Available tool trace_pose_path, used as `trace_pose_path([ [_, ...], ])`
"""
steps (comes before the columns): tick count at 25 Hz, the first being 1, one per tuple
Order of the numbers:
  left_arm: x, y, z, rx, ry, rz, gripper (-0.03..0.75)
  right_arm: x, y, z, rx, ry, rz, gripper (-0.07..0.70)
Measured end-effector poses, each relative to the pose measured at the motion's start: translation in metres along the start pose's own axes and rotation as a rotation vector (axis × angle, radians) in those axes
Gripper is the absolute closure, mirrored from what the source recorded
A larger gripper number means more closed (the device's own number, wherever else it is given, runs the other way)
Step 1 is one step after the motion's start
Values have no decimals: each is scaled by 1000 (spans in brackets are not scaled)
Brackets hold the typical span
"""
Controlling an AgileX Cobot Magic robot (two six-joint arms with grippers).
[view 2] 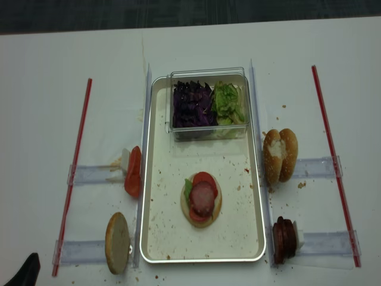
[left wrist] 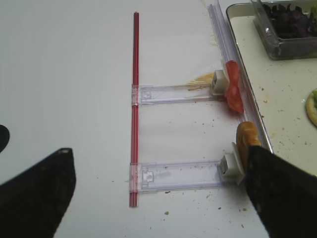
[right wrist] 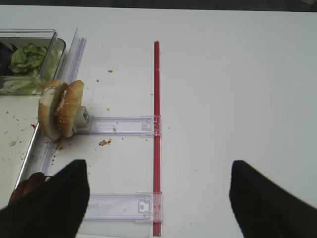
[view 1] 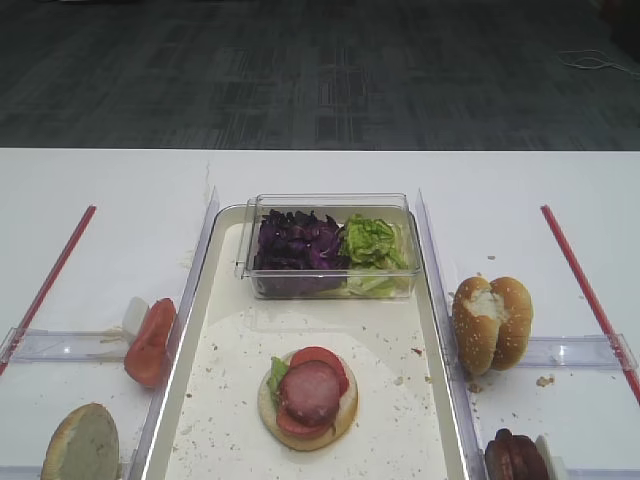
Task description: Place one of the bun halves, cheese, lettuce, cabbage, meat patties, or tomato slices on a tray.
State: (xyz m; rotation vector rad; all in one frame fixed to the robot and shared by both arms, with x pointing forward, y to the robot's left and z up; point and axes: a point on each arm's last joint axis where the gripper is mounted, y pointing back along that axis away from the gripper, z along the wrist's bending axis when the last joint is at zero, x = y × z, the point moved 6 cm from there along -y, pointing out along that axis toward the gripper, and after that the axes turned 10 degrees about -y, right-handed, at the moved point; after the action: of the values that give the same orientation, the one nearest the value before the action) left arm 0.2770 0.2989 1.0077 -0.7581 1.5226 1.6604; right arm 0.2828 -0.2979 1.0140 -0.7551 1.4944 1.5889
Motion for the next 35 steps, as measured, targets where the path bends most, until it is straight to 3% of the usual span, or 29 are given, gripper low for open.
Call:
trace_pose_path([
  [35,0,0,0,0,0,0,46,0,0,0,2,3,2,24],
])
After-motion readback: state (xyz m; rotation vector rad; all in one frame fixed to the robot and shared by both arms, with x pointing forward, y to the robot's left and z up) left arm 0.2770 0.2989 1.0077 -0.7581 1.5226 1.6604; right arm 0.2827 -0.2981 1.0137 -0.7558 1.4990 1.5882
